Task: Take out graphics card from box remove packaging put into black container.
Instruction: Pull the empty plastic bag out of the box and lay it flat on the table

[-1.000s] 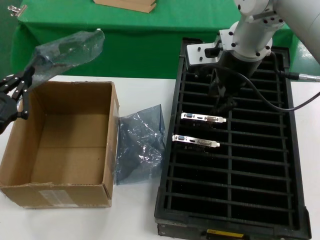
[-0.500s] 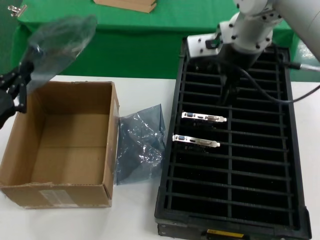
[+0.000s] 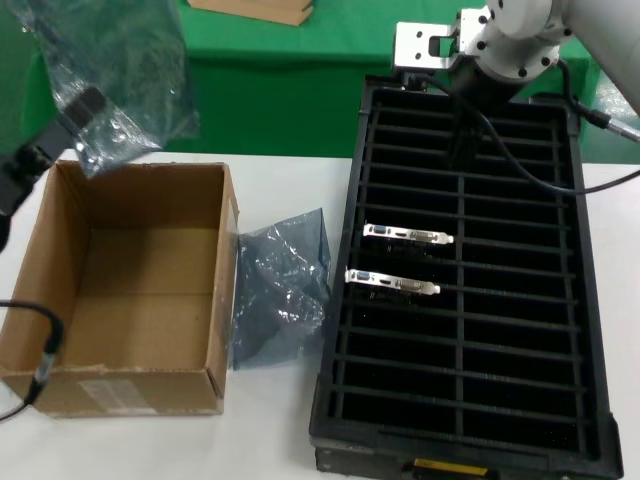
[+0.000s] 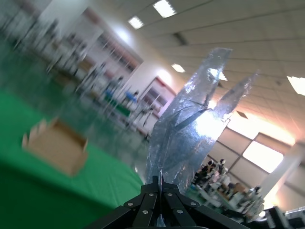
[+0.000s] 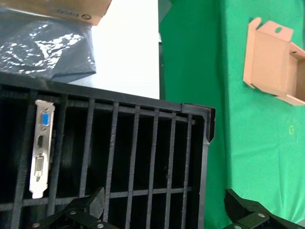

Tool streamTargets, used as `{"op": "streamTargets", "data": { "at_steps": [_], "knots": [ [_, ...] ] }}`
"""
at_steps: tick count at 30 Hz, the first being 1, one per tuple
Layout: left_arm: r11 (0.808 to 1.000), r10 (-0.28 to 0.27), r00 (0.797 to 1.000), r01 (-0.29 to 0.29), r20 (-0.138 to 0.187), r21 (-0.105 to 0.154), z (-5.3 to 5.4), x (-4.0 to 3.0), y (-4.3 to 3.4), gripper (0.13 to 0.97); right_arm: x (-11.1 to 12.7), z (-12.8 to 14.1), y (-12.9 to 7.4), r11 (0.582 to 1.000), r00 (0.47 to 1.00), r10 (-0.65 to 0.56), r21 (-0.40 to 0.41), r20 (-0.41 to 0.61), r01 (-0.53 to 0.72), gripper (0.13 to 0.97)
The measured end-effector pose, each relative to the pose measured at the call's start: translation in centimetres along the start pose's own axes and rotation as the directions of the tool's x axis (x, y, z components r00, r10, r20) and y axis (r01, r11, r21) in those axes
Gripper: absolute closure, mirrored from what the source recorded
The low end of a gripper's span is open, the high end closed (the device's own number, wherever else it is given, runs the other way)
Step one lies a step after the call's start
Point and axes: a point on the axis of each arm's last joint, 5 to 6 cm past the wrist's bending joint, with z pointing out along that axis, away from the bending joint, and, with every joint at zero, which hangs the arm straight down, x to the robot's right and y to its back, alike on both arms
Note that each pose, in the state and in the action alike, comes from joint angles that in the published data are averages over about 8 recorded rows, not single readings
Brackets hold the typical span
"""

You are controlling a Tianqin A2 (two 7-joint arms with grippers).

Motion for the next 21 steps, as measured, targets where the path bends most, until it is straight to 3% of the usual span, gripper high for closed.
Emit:
{"op": "streamTargets", "data": {
  "at_steps": [3,7,14,21],
  "knots": [
    [0.990,-0.130,0.991,0.132,0.031,-0.058,0.1,0.17,0.47,0.958,-0.3,0.6,0.2,1.000,1.000,0.023,0.012,-0.008,-0.023,0.270],
    [0.962,-0.220,0.972,0.231,0.085,-0.147,0.4,0.59,1.56,0.958,-0.9,1.2,0.2,0.999,0.999,0.040,0.021,-0.003,-0.040,0.219],
    [0.923,-0.249,0.960,0.276,0.129,-0.269,1.2,1.65,3.73,0.958,-1.6,1.8,0.3,0.998,0.998,0.056,-0.001,0.028,-0.056,0.157],
    [0.892,-0.269,0.951,0.306,0.152,-0.333,2.1,2.28,5.50,0.958,-1.9,2.0,0.9,0.995,0.994,0.089,-0.049,0.061,-0.086,0.130]
  ]
}}
